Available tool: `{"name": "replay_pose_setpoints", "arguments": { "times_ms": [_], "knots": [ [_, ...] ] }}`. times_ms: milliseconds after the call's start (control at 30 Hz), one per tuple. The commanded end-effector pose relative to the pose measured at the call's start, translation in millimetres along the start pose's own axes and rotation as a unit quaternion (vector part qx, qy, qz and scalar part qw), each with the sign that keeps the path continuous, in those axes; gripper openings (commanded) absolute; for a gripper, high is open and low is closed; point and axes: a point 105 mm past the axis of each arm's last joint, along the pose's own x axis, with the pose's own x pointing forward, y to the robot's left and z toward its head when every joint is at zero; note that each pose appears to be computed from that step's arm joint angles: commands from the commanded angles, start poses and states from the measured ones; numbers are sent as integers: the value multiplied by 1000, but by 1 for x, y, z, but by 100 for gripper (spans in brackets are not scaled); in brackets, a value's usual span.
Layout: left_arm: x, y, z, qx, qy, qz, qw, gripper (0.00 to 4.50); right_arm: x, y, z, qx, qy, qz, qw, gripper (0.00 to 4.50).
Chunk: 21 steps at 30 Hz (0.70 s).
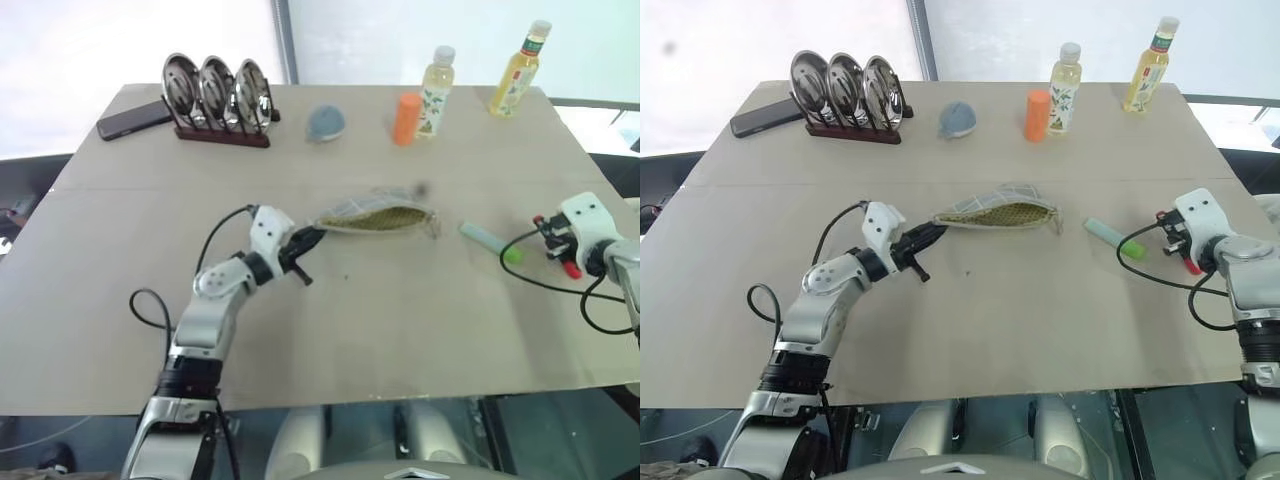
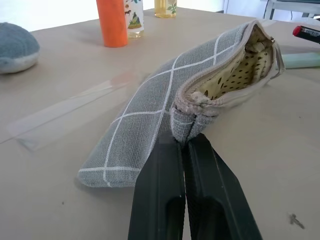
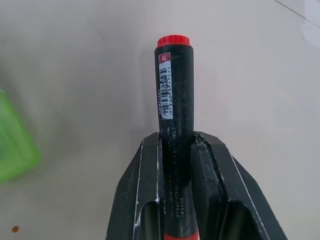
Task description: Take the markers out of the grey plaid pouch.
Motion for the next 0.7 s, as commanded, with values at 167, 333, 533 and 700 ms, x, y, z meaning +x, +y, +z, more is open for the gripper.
{"name": "replay_pose_setpoints", "arguments": {
  "times_ms": [167, 333, 533, 700],
  "knots": [
    [-9, 3, 16, 13, -19, 21, 1000, 0, -2, 20, 8, 64, -24, 49, 996, 303],
    [-13, 6, 27, 20, -26, 35, 999, 0, -30, 19, 37, 50, -113, 23, 992, 433],
    [-28, 22, 44, 54, -45, 88, 994, 0, -80, 56, 77, 6, -265, 110, 958, 433],
    [-54, 35, 52, 133, -43, 107, 984, 0, -109, 100, 80, -7, -309, 201, 929, 433]
  ]
}}
